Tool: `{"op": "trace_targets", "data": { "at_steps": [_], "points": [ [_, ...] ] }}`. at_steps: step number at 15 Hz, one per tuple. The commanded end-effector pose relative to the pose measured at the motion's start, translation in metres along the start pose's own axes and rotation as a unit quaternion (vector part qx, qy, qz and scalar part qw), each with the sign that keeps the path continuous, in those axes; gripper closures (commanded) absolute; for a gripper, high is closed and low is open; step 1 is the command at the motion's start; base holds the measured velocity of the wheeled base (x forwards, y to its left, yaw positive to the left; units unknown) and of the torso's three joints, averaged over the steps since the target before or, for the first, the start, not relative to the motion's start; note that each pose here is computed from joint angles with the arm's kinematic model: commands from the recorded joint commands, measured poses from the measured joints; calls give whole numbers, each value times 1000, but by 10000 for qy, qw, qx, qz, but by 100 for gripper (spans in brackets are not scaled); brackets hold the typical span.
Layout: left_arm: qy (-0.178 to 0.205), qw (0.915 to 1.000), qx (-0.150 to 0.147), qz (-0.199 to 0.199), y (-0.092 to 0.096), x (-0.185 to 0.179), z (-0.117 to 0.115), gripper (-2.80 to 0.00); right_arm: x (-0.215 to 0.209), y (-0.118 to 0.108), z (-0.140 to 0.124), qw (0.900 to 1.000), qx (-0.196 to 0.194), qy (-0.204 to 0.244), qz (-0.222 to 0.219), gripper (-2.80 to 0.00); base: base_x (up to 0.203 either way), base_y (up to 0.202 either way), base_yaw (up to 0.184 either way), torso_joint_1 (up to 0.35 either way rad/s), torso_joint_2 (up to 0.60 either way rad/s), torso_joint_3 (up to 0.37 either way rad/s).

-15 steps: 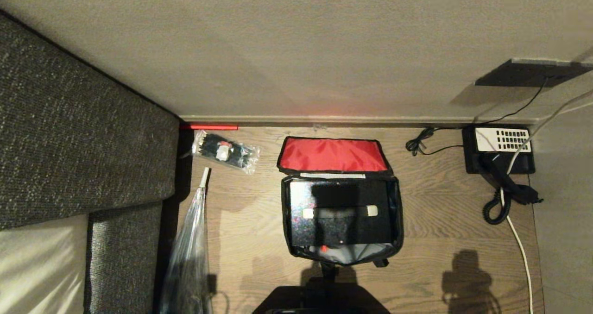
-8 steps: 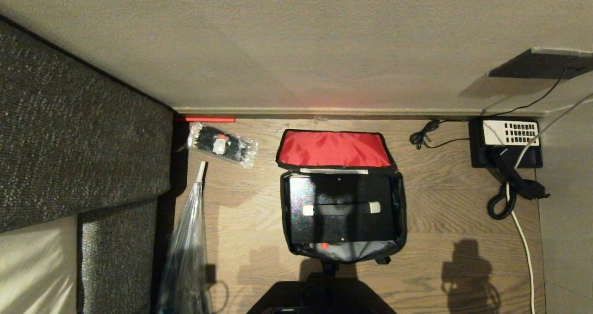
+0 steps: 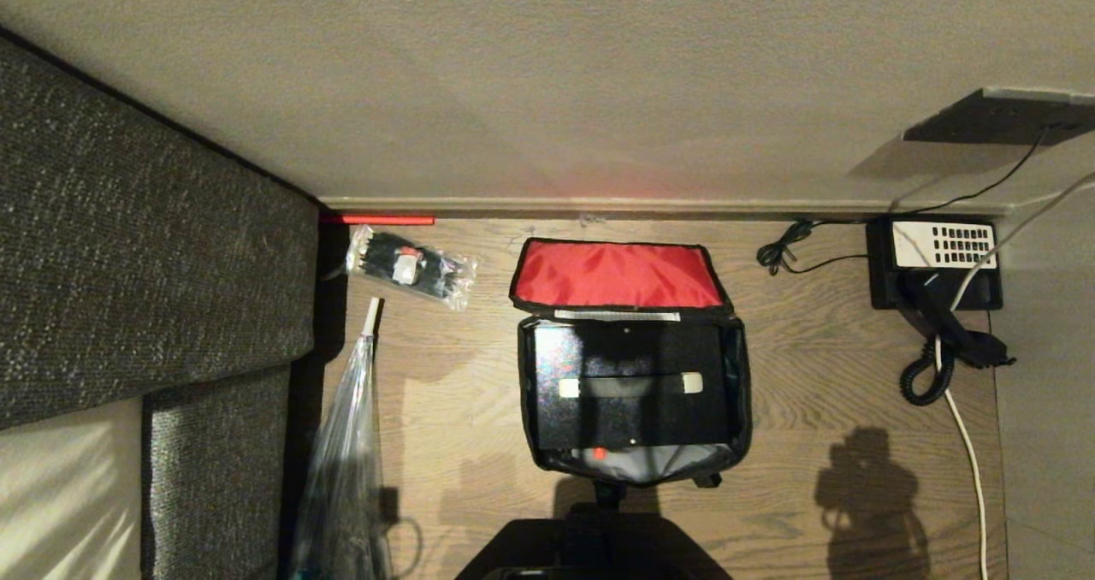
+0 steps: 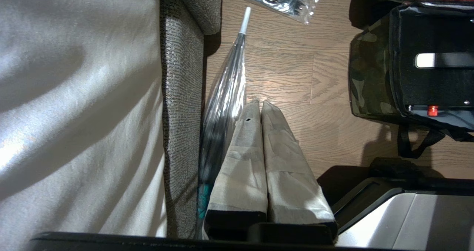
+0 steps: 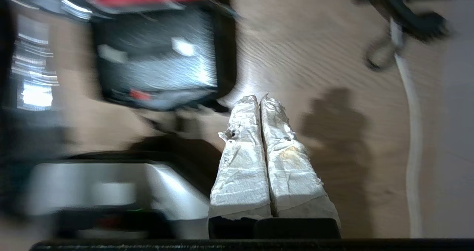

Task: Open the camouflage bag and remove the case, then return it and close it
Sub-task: Close the top of the storage box

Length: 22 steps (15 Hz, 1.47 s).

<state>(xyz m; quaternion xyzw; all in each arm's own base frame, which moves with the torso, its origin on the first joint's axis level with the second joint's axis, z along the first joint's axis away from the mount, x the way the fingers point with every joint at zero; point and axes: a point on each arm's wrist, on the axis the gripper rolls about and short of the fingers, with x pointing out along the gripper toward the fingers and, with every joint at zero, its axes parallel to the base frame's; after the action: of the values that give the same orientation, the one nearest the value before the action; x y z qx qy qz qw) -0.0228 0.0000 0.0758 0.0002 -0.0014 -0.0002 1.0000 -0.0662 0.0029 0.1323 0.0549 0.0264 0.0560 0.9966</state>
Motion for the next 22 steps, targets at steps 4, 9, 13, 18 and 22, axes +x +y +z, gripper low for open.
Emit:
{"op": "trace_targets", "data": {
  "at_steps": [4,9,13,18,22],
  "points": [
    [-2,10000,-2,2,0,0,0,0,22,8,56,9826,812,1430,862,0,0,0,0,0,0,0],
    [-2,10000,-2,2,0,0,0,0,169,-3,44,8833,1753,4275,786,0,0,0,0,0,0,0],
    [-2,10000,-2,2,0,0,0,0,269,-10,12,8532,1862,4846,495,0,0,0,0,0,0,0],
    [-2,10000,-2,2,0,0,0,0,363,-17,-5,8941,1718,4119,383,0,0,0,0,0,0,0],
    [-2,10000,-2,2,0,0,0,0,419,-16,8,8985,2245,3697,747,0,0,0,0,0,0,0]
  ]
}}
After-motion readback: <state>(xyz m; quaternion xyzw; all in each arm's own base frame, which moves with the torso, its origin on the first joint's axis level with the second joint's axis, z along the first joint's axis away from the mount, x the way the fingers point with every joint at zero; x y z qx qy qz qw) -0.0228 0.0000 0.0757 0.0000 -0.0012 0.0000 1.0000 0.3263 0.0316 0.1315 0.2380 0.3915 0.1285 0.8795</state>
